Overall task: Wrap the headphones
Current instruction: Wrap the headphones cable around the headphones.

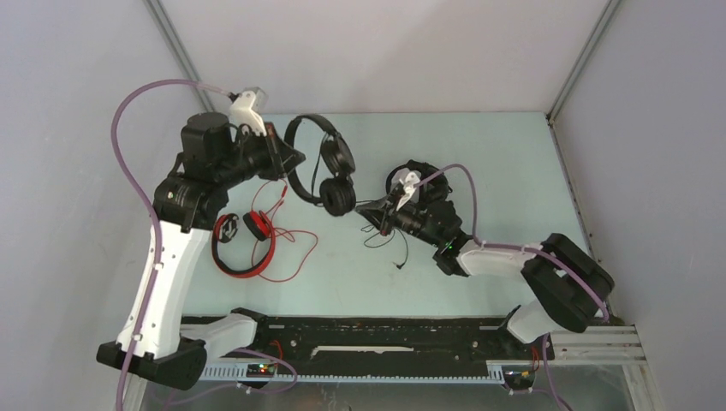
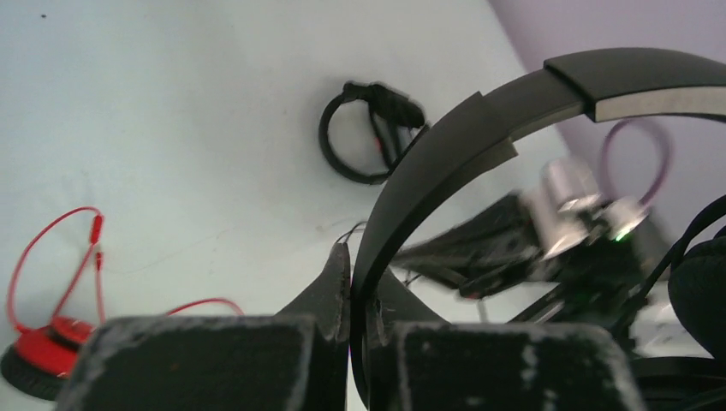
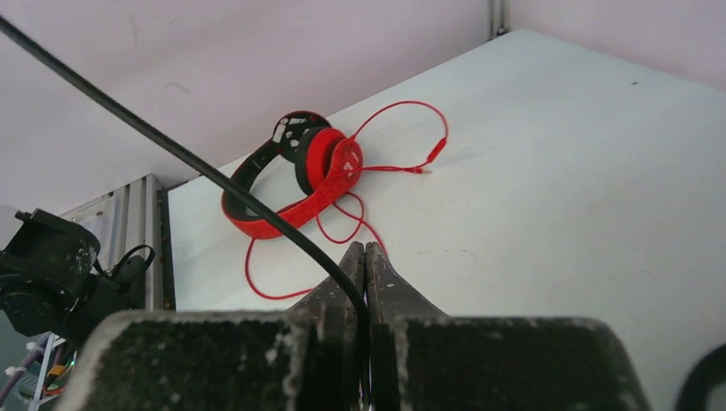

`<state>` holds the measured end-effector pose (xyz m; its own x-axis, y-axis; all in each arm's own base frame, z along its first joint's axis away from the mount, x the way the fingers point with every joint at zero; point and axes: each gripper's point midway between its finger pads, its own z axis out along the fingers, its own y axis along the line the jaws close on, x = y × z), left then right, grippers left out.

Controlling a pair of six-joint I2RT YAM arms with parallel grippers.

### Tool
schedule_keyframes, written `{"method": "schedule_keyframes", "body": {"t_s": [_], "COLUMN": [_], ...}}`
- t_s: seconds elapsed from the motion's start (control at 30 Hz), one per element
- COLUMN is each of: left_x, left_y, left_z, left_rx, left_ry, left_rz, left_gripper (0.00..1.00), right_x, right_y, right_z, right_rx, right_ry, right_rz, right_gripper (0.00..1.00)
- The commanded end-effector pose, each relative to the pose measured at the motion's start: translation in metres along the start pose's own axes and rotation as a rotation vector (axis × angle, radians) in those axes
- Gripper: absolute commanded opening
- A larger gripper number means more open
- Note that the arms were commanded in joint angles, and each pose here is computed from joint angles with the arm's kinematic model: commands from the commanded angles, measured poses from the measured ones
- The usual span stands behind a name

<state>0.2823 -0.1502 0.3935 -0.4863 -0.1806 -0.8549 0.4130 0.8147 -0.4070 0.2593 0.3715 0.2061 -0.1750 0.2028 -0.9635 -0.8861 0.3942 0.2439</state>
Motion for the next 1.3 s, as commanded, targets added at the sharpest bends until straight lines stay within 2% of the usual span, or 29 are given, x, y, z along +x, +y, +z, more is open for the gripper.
{"method": "schedule_keyframes", "body": {"t_s": [0.0, 0.1, 0.27, 0.5, 0.8, 1.0, 1.27], "left_x": [0.030, 0.039, 0.055, 0.074, 0.082, 0.071, 0.056], "left_y": [0.004, 0.016, 0.008, 0.012, 0.029, 0.034, 0.041], "left_z": [-0.015, -0.013, -0.005, 0.010, 0.040, 0.048, 0.051], "left_rx": [0.015, -0.023, 0.047, 0.060, -0.051, -0.150, -0.250], "left_ry": [0.056, 0.061, 0.112, 0.164, 0.134, 0.072, -0.018], "left_rz": [0.166, 0.226, 0.294, 0.475, 0.784, 0.888, 0.922], "left_gripper": [0.00, 0.00, 0.00, 0.00, 0.00, 0.00, 0.00], "right_x": [-0.023, -0.028, -0.032, -0.051, -0.059, -0.082, -0.108], "right_y": [-0.014, -0.027, -0.041, -0.017, 0.021, 0.057, 0.065], "right_z": [-0.017, -0.028, -0.040, -0.048, -0.071, -0.077, -0.073], "right_rx": [0.030, 0.068, 0.091, -0.010, -0.122, -0.304, -0.339], "right_ry": [0.005, 0.030, 0.048, 0.119, 0.306, 0.308, 0.238], "right_rz": [0.010, 0.020, 0.057, 0.100, 0.377, 0.520, 0.572], "right_gripper": [0.00, 0.00, 0.00, 0.00, 0.00, 0.03, 0.03]}}
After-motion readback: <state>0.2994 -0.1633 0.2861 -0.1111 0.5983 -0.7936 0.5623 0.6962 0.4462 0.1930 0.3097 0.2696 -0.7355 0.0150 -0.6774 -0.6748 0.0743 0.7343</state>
